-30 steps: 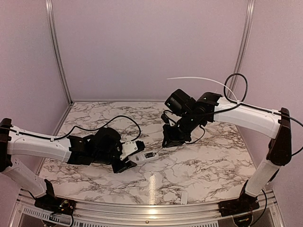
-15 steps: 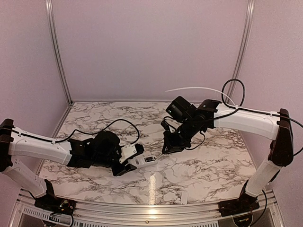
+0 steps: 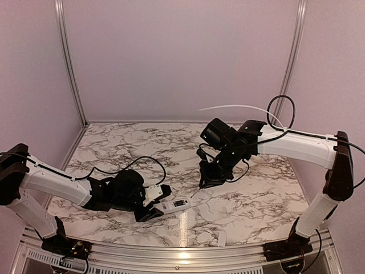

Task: Unload the batteries from the remote control

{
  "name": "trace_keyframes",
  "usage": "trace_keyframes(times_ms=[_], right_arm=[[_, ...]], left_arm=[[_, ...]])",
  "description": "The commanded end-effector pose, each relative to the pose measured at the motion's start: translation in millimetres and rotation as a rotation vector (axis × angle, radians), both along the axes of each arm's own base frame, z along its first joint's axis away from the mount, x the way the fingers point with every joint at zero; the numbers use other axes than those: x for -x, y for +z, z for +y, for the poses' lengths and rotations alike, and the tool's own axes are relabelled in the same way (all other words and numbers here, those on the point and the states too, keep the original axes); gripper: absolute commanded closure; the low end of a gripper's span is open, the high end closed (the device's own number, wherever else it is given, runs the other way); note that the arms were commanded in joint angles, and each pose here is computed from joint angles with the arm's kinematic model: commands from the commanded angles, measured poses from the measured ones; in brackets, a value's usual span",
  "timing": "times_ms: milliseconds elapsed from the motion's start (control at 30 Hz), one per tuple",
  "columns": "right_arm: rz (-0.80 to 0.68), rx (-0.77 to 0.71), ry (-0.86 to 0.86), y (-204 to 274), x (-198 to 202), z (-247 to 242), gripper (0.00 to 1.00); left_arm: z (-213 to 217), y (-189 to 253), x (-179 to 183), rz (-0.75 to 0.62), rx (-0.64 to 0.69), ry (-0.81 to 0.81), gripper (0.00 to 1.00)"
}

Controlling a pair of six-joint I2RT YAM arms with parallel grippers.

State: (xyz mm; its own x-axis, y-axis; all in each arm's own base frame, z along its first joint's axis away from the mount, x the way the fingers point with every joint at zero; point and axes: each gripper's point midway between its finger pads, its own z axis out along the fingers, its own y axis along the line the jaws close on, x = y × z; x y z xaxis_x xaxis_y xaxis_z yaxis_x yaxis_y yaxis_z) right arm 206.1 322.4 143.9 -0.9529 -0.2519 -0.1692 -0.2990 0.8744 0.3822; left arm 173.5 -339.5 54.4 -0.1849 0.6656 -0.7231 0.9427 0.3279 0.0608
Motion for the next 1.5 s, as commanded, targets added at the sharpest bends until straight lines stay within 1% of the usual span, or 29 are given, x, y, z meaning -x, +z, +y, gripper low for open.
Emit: trace_keyframes(times_ms=[0, 233, 567, 1100, 1467], right_arm=[[-0.011, 0.001, 0.002, 7, -1, 3, 1.0], [0.011, 0.007, 0.029, -3, -3, 12, 1.0], [0.035, 0.027, 0.048, -21, -4, 16, 1.0], [0.025, 0.015, 0.055, -23, -11, 25, 1.0], [0.05, 0.017, 0.066, -28, -8, 27, 1.0]], left_arm=[[-9, -5, 2, 0.018, 0.041, -0.009, 1.0], [-8, -16, -2, 0.011, 0.011, 0.004, 1.0], [-6, -14, -5, -0.004, 0.006, 0.02, 1.0], [-7, -15, -8, -0.02, -0.017, 0.007, 1.0], [-8, -15, -9, -0.023, -0.024, 0.007, 1.0]])
